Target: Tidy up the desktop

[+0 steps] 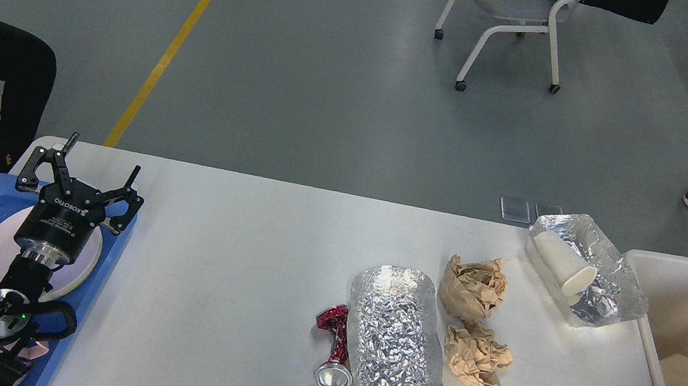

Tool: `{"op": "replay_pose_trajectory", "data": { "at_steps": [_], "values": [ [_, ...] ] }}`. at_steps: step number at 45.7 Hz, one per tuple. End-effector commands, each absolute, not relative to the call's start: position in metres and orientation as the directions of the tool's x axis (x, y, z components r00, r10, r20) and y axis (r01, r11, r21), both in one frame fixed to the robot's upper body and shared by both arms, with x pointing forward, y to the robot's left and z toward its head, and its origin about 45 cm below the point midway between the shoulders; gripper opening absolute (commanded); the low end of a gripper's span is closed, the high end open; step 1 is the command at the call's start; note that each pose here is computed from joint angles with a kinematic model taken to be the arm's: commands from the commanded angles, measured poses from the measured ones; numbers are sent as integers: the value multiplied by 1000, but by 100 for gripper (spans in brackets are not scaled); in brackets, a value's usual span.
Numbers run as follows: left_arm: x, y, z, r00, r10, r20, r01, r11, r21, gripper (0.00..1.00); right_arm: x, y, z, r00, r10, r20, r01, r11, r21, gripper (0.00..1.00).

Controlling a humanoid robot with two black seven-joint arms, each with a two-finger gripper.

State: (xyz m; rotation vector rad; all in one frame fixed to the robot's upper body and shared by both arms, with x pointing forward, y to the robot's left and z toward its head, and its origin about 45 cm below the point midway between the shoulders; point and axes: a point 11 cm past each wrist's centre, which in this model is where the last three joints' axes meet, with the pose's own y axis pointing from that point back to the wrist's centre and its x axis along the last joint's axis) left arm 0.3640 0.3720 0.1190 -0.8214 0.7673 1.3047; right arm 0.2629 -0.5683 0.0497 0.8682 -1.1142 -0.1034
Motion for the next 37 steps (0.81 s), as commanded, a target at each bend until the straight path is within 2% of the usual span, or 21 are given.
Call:
{"op": "replay_pose_trajectory", "data": {
  "at_steps": [1,12,19,30,37],
  "values": [
    [364,372,119,111,504,-856,-994,77,-83,96,264,-569,51,458,-468,756,-348,688,636,99],
    [364,372,119,111,504,-856,-994,77,-83,96,268,-571,56,451,-469,760,-351,689,634,100],
    [364,372,119,111,504,-856,-993,79,-83,96,284,-570,68,430,-480,765,-365,682,633,100],
    [364,372,119,111,504,-856,-993,79,-83,96,316,-583,124,396,-556,731,-347,646,680,100],
    [364,372,119,113,504,-856,-993,79,-84,96,350,-555,173,521,-568,637,-354,535,767,100]
  ]
}}
